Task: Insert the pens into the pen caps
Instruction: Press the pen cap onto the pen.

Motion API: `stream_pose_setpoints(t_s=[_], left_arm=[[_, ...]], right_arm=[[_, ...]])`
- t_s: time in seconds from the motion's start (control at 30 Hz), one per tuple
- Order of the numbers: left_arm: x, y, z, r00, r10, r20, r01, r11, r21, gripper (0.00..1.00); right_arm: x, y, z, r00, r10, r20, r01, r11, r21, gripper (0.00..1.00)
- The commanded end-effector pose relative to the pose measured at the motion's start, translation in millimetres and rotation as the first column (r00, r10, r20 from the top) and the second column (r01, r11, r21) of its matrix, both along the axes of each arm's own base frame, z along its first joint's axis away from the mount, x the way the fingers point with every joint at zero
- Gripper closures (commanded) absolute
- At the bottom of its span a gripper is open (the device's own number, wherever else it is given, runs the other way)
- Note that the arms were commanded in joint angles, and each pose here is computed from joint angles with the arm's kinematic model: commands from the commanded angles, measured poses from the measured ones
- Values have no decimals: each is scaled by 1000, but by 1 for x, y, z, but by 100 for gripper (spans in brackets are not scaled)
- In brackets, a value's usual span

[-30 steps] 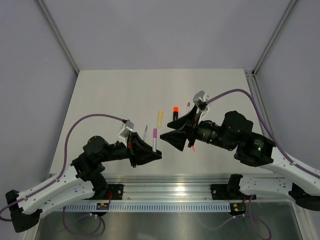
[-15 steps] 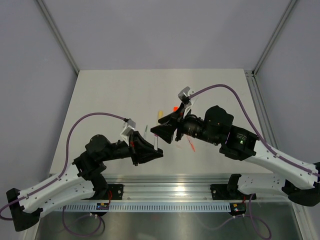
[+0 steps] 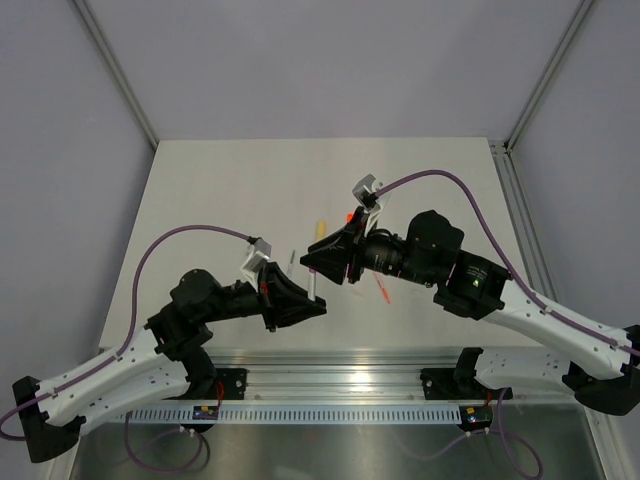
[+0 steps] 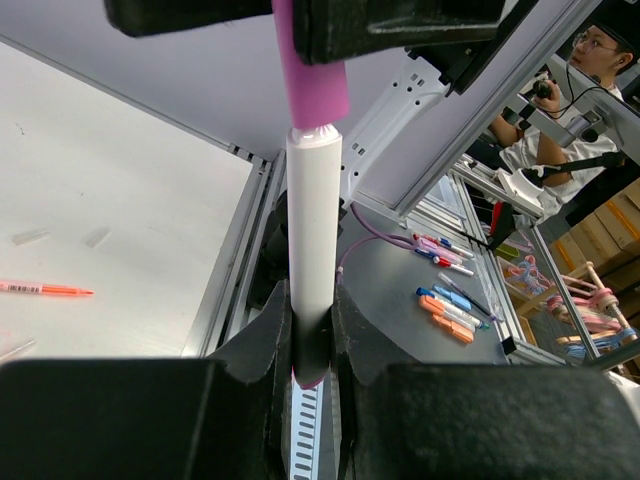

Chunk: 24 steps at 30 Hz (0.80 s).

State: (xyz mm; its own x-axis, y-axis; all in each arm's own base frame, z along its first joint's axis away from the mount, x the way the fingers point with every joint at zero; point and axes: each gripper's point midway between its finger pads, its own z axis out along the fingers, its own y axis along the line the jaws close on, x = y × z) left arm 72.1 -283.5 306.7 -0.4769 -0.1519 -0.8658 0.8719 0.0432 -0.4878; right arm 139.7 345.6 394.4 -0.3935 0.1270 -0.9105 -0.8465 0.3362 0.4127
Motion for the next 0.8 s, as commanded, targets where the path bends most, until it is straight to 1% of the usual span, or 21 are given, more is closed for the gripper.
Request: stream_pose_setpoints(t_s=[0.0, 0.1, 0.13, 0.2, 0.33, 0.47, 0.57, 0.67, 0.77], left_arm=[[-5, 3, 30, 998, -7, 69, 14, 996, -88, 100], [-5, 3, 31, 998, -8, 69, 14, 996, -89, 100], [-5, 3, 31, 998, -8, 66, 14, 996, -88, 100], [-5, 3, 34, 998, -11, 65, 17, 995, -99, 100], [-10, 4, 42, 997, -32, 68, 40, 993, -114, 100], [-16, 9, 53, 996, -45, 83, 57, 988, -141, 100], [-24, 12, 62, 993, -74, 90, 88, 982, -166, 100], [-29, 15, 71, 991, -92, 100, 110, 974, -197, 100], [-29, 15, 75, 990, -90, 105, 110, 974, -198, 100]], right_arm=[[-6, 4, 10, 999, 45, 7, -45, 998, 43, 60], [-10, 5, 8, 997, 71, 6, -71, 996, 45, 67], [-13, 5, 7, 997, 83, 5, -83, 996, 44, 73], [-14, 5, 5, 996, 90, 0, -90, 995, 41, 78], [-18, 6, 2, 994, 112, -7, -111, 993, 44, 91], [-25, 5, 2, 989, 150, -6, -150, 988, 49, 97], [-31, 5, 4, 984, 180, 4, -180, 982, 63, 99], [-36, 4, 4, 979, 203, 7, -203, 977, 66, 100], [-36, 5, 2, 980, 201, -9, -199, 977, 69, 100]])
